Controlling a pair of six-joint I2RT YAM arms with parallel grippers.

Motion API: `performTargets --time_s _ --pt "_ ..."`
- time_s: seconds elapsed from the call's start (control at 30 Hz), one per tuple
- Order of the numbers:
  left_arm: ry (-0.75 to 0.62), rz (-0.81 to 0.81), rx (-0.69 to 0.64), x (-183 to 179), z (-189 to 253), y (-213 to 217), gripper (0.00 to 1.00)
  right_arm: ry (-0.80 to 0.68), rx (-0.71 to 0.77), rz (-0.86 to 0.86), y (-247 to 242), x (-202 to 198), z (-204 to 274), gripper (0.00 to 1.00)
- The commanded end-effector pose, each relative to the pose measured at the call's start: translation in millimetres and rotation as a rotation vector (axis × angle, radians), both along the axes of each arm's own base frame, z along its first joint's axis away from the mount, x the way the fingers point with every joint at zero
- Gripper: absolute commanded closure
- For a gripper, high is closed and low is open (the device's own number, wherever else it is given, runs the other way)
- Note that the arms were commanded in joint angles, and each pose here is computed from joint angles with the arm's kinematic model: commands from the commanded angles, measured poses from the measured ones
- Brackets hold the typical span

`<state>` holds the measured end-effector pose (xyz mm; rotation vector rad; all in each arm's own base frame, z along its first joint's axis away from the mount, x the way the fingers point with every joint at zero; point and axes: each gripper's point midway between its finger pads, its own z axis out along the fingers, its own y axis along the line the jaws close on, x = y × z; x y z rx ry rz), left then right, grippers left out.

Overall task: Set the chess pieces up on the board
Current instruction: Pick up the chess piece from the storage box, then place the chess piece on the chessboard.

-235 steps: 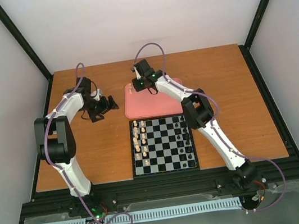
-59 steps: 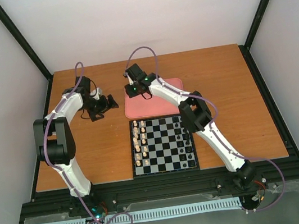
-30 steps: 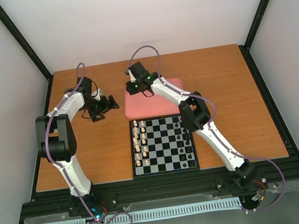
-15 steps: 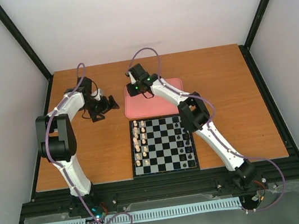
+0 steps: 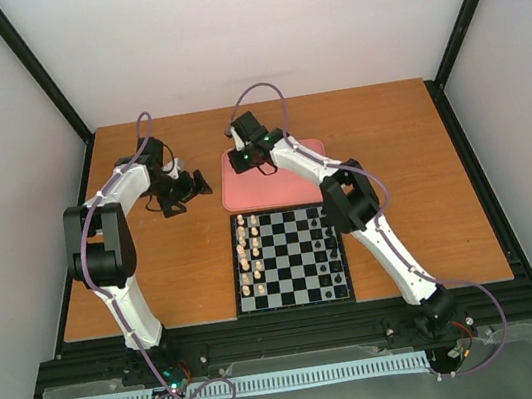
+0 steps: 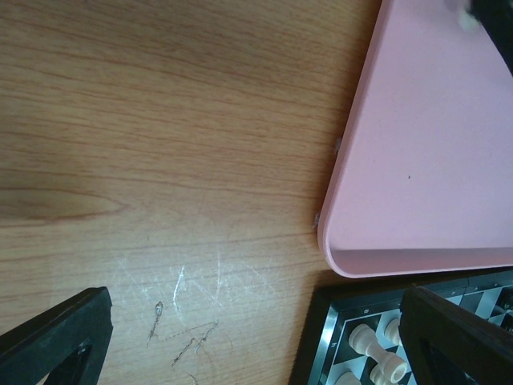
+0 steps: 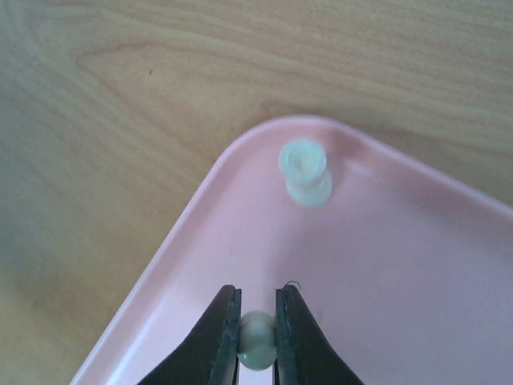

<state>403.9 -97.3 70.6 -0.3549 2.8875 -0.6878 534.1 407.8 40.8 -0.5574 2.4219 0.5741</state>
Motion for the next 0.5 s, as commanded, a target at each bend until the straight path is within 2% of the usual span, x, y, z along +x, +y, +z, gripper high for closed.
performTargets --time_s 0.0,0.07,0.23,0.47 --pt "-0.037 -0.008 0.006 10 11 1 0.0 -0.142 0.022 0.049 3 -23 104 0.95" --pt "-0.037 -0.005 0.007 9 11 2 0.0 -0.16 0.021 0.064 1 -39 125 0.95" --pt "-0.039 -0.006 0.013 8 12 3 0.0 -0.108 -0.053 0.103 -18 -103 128 0.95" --pt "-0.05 -0.004 0.008 12 19 2 0.0 -0.065 -0.192 0.242 -40 -243 120 0.93"
